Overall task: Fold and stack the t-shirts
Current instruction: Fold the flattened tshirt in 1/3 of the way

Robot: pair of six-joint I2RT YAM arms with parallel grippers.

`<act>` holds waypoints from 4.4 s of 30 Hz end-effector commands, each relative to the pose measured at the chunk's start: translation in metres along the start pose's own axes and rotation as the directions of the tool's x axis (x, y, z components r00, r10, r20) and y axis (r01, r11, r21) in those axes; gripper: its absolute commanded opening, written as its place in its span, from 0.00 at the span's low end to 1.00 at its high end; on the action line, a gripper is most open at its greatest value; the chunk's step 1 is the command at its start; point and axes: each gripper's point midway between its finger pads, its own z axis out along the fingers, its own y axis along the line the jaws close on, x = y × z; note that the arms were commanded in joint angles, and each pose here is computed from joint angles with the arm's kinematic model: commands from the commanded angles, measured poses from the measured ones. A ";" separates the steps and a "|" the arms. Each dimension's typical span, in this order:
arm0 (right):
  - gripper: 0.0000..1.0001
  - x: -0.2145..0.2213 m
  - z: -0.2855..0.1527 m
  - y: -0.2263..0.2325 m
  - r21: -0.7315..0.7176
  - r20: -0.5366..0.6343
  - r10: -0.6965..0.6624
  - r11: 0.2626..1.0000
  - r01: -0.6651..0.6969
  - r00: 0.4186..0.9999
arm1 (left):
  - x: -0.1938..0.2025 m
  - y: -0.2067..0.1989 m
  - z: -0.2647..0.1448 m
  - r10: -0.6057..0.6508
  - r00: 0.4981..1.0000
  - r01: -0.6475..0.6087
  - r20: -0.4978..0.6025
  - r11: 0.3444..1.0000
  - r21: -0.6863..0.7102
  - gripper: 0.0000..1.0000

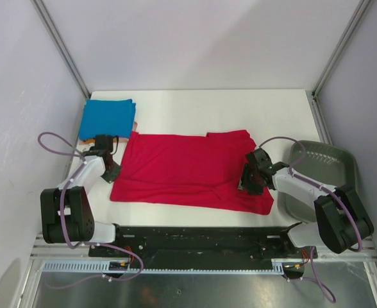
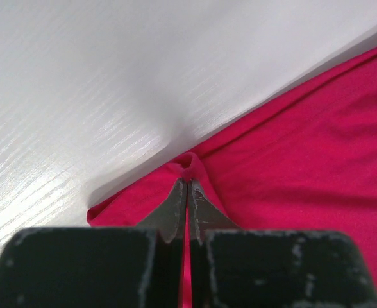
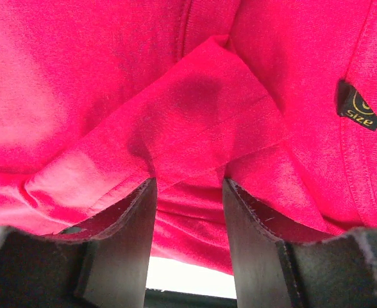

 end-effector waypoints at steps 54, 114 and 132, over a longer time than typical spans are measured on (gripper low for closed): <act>0.42 -0.056 -0.020 -0.043 0.060 0.159 0.113 0.990 -0.124 0.981 | 0.300 -0.207 -0.163 0.860 0.487 -0.659 0.155 0.245 0.711 0.48; 0.00 -0.107 -0.003 -0.001 0.038 0.196 0.055 0.997 -0.063 0.979 | 0.316 -0.260 -0.160 0.768 0.629 -0.596 0.117 0.380 0.707 0.09; 0.39 -0.161 -0.014 0.024 0.006 0.286 0.037 0.999 -0.040 0.957 | 0.276 -0.284 -0.139 0.684 0.717 -0.573 0.136 0.467 0.673 0.51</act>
